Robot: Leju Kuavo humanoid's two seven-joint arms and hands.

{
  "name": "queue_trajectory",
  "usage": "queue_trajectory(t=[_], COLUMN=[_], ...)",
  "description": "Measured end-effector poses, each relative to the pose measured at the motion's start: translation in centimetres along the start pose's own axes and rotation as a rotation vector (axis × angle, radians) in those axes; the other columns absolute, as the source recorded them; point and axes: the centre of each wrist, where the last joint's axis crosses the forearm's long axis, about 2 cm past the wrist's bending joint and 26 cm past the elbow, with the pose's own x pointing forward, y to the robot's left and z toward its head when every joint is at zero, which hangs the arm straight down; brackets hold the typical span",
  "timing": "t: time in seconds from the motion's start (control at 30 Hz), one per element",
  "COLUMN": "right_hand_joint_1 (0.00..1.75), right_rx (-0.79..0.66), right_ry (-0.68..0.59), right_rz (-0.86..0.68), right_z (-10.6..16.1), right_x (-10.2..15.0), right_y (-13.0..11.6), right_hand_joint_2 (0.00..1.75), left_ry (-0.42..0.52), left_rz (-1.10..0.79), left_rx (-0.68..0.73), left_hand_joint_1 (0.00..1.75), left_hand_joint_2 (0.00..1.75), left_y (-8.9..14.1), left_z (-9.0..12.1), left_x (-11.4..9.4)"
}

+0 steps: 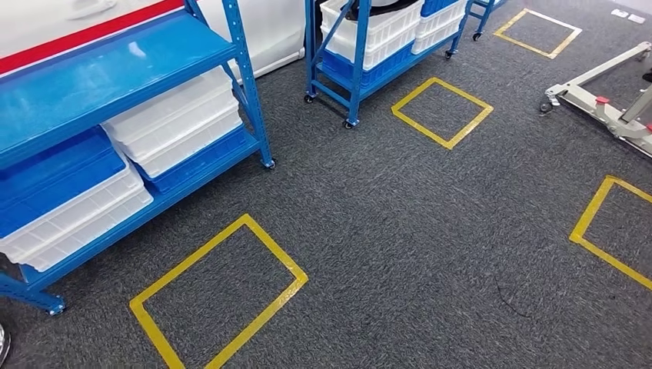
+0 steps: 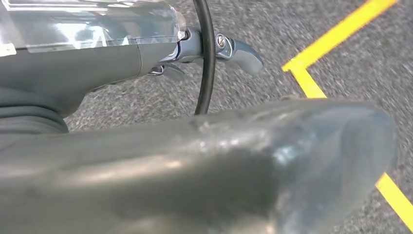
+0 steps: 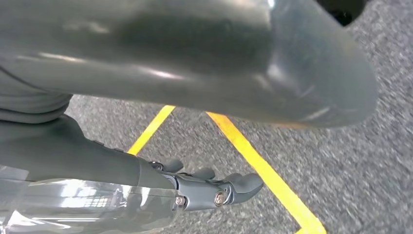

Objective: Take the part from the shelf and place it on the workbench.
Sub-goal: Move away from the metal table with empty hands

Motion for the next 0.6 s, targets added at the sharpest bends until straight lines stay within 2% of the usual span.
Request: queue_trajectory(t=[0.6], right_hand_joint_1=[0.0], right_rx=[-0.007], right_ry=[0.016], right_rz=[0.003], right_z=[0.06], right_x=[-0.46], right_y=[-0.36], right_hand_joint_2=[0.0], left_ry=[-0.009], left_rz=[0.007], left_rx=[-0.001], left_hand_joint_1=[0.0], left_hand_joint_2=[0.0], left_y=[-0.5], left_z=[-0.11], left_x=[0.37])
